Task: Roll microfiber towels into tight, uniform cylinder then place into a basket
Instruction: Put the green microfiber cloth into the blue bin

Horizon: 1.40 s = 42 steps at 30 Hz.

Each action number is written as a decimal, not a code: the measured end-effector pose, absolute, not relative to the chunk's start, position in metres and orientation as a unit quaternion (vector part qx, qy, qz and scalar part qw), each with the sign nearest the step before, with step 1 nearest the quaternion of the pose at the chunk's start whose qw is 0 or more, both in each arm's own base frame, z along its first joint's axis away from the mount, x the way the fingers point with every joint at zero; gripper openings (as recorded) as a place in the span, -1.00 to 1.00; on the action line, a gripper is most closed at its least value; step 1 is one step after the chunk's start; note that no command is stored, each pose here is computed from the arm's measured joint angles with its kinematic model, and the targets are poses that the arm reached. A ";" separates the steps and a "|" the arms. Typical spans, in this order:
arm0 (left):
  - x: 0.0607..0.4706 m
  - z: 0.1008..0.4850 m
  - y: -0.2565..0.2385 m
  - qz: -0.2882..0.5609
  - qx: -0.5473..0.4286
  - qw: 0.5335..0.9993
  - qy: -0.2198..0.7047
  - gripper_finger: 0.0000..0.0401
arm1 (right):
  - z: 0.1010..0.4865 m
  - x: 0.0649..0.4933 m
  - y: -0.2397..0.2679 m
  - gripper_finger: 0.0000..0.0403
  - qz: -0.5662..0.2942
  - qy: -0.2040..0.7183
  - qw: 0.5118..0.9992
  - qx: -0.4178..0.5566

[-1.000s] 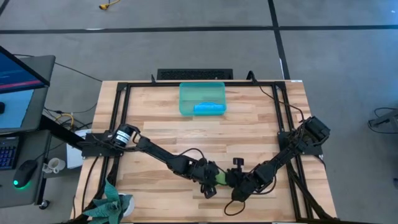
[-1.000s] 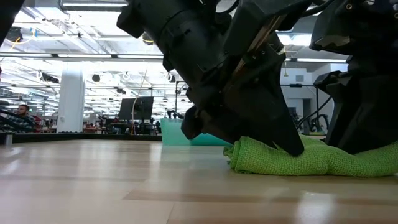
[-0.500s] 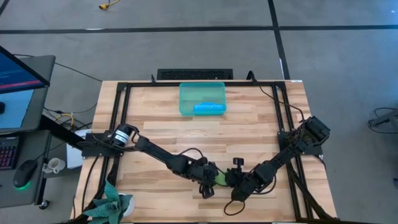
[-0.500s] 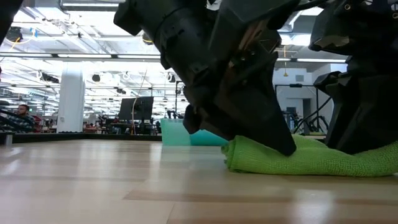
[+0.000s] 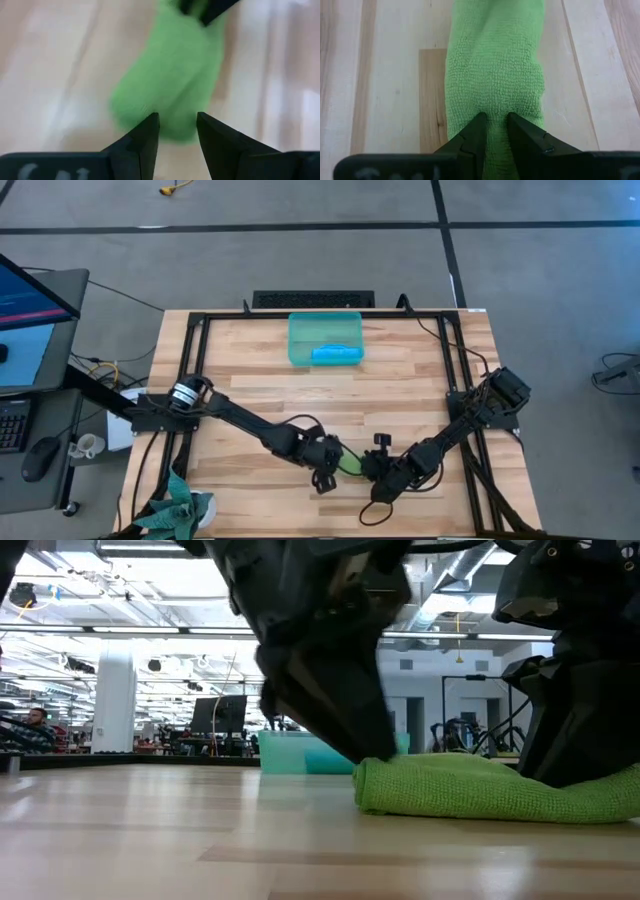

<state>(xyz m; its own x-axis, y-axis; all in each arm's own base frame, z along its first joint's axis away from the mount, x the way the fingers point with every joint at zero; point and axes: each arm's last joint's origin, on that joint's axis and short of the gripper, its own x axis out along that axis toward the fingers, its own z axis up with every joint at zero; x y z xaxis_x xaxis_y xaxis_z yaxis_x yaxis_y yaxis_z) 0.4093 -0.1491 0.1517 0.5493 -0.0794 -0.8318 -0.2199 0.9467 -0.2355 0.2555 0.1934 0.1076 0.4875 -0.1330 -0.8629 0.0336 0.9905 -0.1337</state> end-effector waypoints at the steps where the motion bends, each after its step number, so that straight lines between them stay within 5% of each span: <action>1: 0.407 0.155 -0.149 0.052 -0.155 0.864 0.476 -0.35 | 0.108 0.256 0.193 -0.47 -0.048 0.504 0.861 -0.049; 14: 0.379 0.215 -0.172 0.099 -0.065 0.915 0.386 -0.35 | 0.108 0.255 0.193 -0.47 -0.048 0.504 0.861 -0.050; 23: 0.383 0.203 -0.182 0.127 -0.036 0.925 0.356 -0.34 | 0.108 0.256 0.194 -0.47 -0.047 0.503 0.862 -0.049; 35: 0.401 0.187 -0.156 0.108 -0.132 0.901 0.398 0.11 | 0.107 0.256 0.194 -0.47 -0.047 0.502 0.862 -0.049; 42: 0.410 0.199 -0.126 0.087 -0.143 0.886 0.432 0.16 | 0.107 0.256 0.194 -0.47 -0.047 0.502 0.862 -0.049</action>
<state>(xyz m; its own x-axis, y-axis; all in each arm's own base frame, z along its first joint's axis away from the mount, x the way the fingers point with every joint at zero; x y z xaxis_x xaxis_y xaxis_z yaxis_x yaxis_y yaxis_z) 0.4095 -0.1265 0.1992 0.6110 0.0310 -0.7910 -0.2778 0.9441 -0.1776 0.2556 0.1937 0.1075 0.4915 -0.1303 -0.8611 0.0321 0.9908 -0.1316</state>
